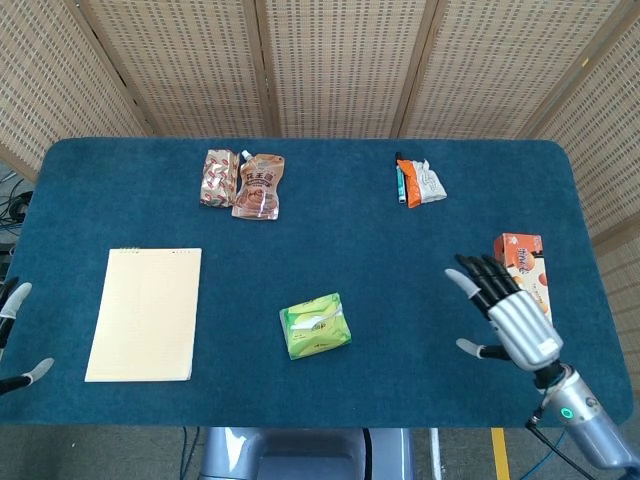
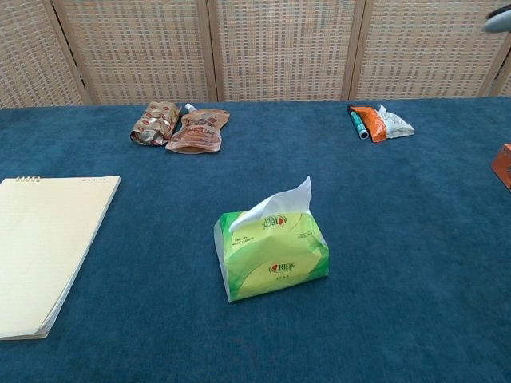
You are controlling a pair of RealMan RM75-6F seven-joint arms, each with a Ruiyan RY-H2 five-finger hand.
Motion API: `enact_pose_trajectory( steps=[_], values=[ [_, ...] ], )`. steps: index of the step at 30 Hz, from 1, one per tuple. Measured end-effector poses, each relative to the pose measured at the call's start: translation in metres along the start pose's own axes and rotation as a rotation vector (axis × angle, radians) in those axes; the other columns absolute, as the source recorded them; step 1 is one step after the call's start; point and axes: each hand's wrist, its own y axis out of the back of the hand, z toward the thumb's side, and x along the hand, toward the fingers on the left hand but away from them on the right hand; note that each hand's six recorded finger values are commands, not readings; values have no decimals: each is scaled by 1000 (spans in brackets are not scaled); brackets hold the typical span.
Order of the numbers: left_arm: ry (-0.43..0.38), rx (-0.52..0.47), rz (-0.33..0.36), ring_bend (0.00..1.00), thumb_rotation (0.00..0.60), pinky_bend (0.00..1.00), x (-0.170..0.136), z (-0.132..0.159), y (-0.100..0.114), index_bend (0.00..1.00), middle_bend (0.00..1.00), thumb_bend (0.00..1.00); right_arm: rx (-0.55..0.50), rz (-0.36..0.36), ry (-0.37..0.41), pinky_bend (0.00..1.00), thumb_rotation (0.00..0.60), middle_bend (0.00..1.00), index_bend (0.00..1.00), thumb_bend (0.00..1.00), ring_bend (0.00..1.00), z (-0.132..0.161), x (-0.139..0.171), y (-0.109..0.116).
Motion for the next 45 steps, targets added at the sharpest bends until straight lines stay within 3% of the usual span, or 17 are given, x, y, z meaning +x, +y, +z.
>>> enact_pose_trajectory(
  steps=[8, 14, 24, 29, 33, 39, 45],
  values=[
    [29, -4, -17, 0, 600, 0, 8, -5, -3, 0, 0, 0, -28, 226, 143, 132, 600, 135, 162, 149, 53, 47, -66, -47],
    [39, -12, -27, 0, 600, 0, 12, -6, -3, 0, 0, 1, 4, 286, 182, 174, 600, 208, 213, 298, 118, 81, -102, -77],
    [52, -29, -42, 0, 600, 0, 17, -10, -3, 0, 0, 4, 89, 303, 150, 245, 600, 290, 284, 424, 191, 111, -137, -107],
    [53, -33, -45, 0, 600, 0, 18, -11, -2, 0, 0, 6, 111, 318, 119, 419, 600, 461, 490, 636, 344, 120, -148, -120],
    [53, -36, -49, 0, 600, 0, 18, -11, -3, 0, 0, 7, 104, 312, 99, 534, 600, 569, 605, 717, 449, 122, -154, -127],
    [53, -39, -51, 0, 600, 0, 19, -12, -2, 0, 0, 8, 67, 277, 89, 600, 600, 624, 651, 782, 517, 123, -157, -125],
    [53, -44, -54, 0, 600, 0, 19, -13, -2, 0, 0, 8, -59, 172, 90, 609, 600, 628, 659, 827, 523, 129, -161, -99]
  ],
)
